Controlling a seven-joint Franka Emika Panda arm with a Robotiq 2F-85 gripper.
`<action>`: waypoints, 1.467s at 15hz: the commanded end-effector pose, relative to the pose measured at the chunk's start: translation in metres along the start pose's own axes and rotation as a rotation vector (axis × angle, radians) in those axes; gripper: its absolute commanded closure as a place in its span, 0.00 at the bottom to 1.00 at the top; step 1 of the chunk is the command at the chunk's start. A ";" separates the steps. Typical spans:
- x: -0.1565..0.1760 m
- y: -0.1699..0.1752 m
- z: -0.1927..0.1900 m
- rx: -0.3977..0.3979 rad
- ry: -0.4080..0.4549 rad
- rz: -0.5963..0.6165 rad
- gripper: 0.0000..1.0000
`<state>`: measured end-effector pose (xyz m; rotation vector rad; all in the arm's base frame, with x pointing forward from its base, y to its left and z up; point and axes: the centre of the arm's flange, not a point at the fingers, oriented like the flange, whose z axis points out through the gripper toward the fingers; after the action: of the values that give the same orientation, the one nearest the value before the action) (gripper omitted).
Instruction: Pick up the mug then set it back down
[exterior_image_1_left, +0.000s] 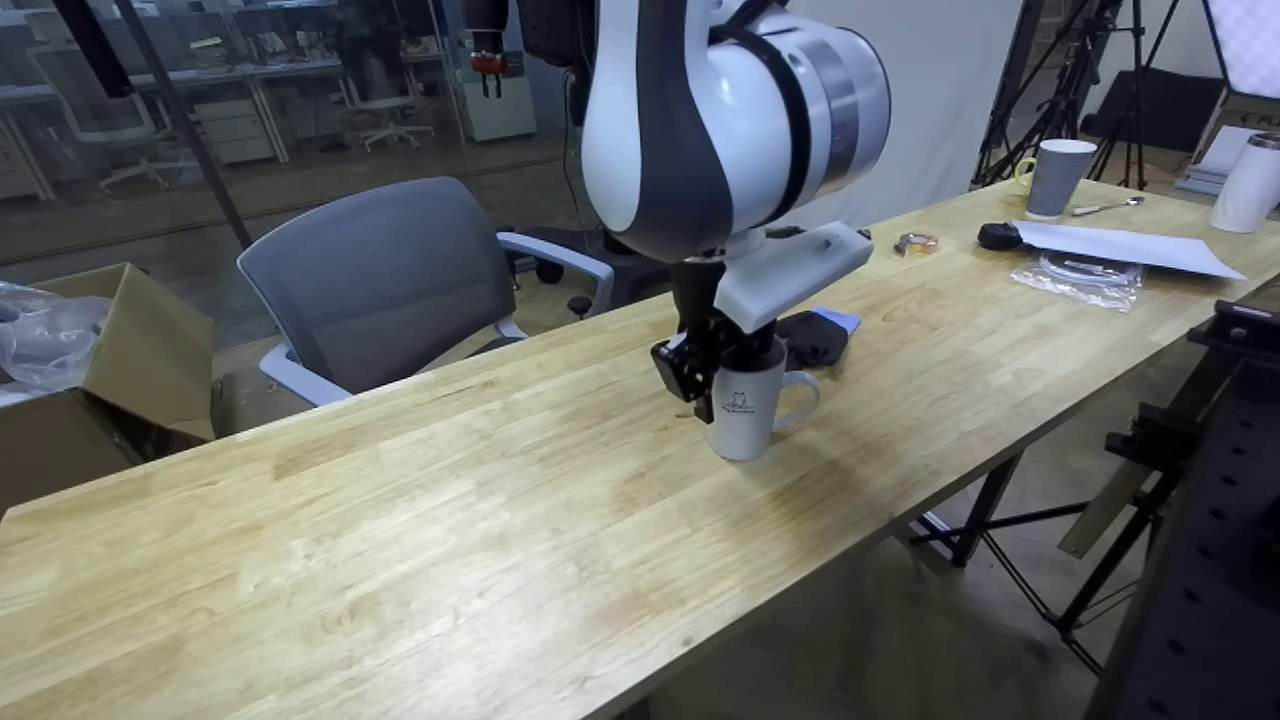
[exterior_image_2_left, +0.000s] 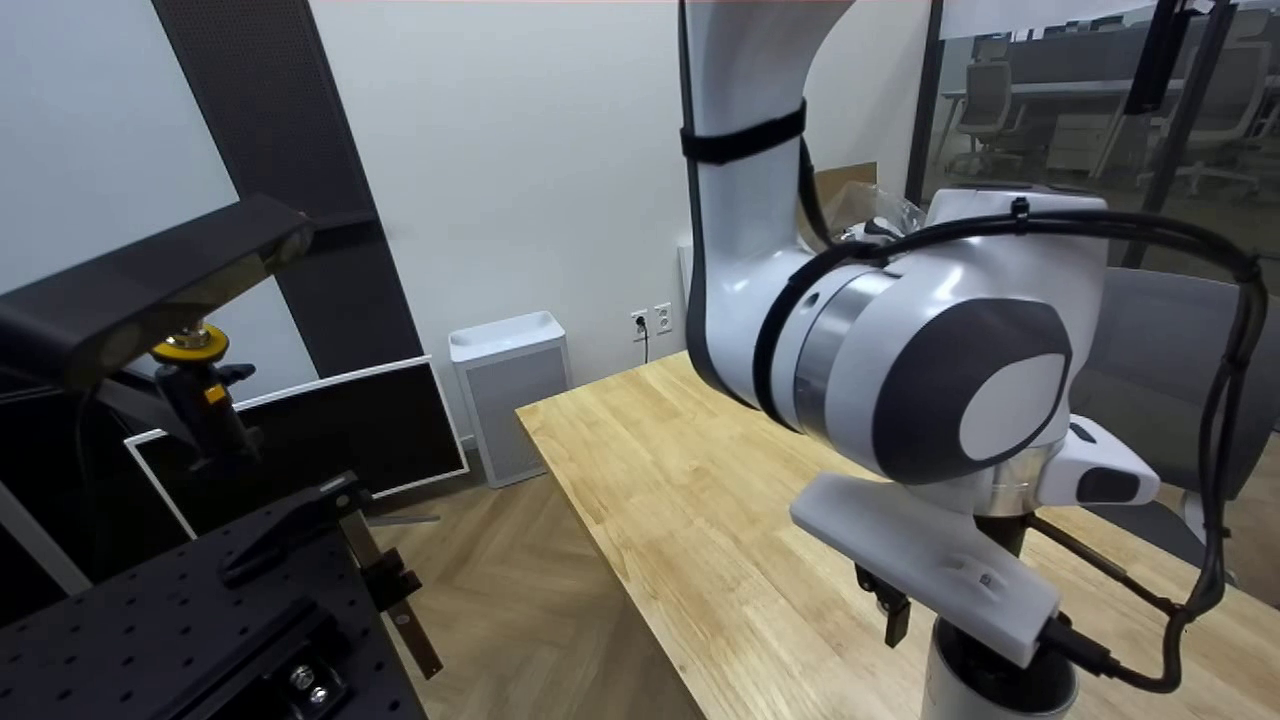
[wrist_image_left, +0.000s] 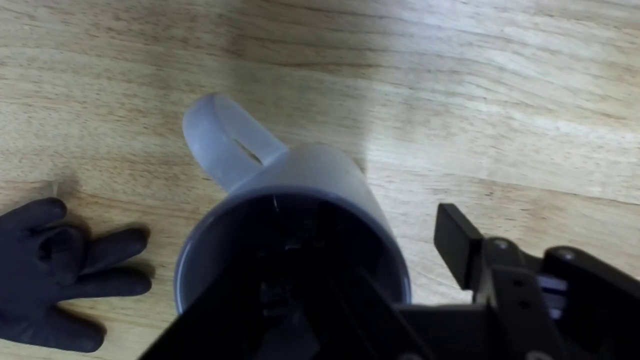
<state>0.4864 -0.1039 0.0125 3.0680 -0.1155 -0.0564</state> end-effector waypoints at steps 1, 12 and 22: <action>0.007 -0.001 0.000 -0.008 0.013 0.016 0.75; 0.015 0.005 -0.003 -0.002 0.019 0.031 0.98; 0.040 0.002 -0.048 -0.008 0.049 0.058 0.98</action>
<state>0.5170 -0.1097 0.0313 3.0643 -0.1598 -0.0085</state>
